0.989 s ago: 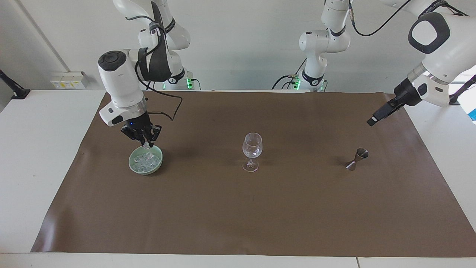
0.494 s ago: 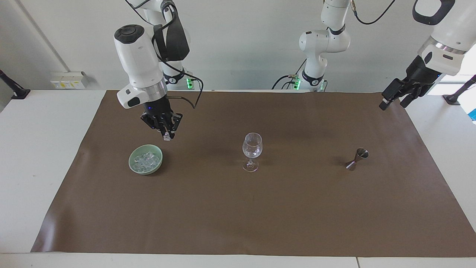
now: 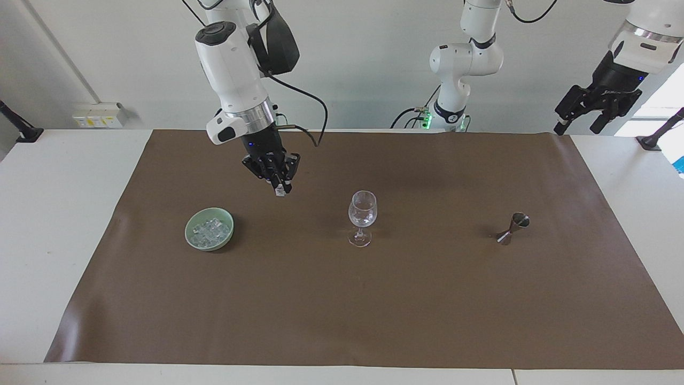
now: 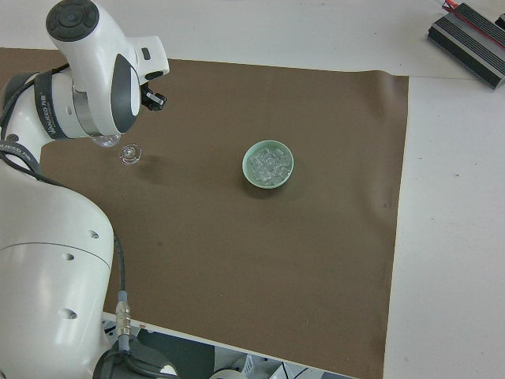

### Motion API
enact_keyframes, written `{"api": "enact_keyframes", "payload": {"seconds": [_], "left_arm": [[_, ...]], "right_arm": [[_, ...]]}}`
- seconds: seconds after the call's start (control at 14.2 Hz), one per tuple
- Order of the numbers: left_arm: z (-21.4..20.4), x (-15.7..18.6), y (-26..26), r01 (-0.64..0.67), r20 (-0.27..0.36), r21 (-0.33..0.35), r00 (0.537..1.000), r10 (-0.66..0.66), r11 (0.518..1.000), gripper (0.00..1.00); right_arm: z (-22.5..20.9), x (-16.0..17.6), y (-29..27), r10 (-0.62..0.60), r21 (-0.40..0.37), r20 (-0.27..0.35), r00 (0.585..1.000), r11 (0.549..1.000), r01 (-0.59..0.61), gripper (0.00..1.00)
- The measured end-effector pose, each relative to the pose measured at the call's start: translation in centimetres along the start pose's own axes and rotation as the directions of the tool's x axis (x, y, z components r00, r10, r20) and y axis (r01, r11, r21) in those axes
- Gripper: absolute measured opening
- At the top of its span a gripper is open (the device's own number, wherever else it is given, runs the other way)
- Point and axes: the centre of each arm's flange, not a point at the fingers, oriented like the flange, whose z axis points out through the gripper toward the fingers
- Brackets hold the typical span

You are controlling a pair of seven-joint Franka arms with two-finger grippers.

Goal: Pour wine and add ice with both arms

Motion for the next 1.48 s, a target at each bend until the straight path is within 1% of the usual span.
{"api": "enact_keyframes", "payload": {"seconds": [0.14,0.28,0.49,0.71,0.92,1.27,1.48], "left_arm": [[0.2,-0.1,0.6,-0.027,0.013,0.012,1.000,0.027,1.000,1.00],[0.4,-0.3,1.0,-0.070,0.022,0.024,0.997,0.070,0.997,1.00],[0.5,-0.5,1.4,-0.103,0.039,0.026,0.994,0.101,0.994,1.00],[0.7,-0.7,1.8,-0.114,0.060,0.026,0.992,0.112,0.993,1.00],[0.7,-0.8,1.5,-0.110,0.066,0.026,0.992,0.108,0.994,1.00],[0.4,-0.9,1.1,-0.102,0.069,0.031,0.993,0.099,0.994,1.00],[0.3,-1.0,1.8,-0.116,0.072,0.031,0.991,0.113,0.993,1.00]], "right_arm": [[0.4,-1.0,-2.3,0.054,0.061,-0.015,0.998,0.997,-0.053,0.24],[1.3,-2.5,-4.9,0.104,0.104,-0.027,0.994,0.989,-0.101,0.24],[3.0,-4.3,-7.8,0.160,0.157,-0.030,0.987,0.976,-0.153,0.24],[4.3,-5.3,-9.5,0.185,0.198,-0.036,0.982,0.965,-0.174,0.24],[5.9,-6.2,-10.5,0.177,0.207,-0.028,0.984,0.964,-0.167,0.24],[8.0,-6.9,-10.3,0.171,0.179,-0.002,0.985,0.969,-0.168,0.24],[9.1,-7.9,-10.3,0.161,0.162,0.015,0.987,0.974,-0.161,0.24]]}}
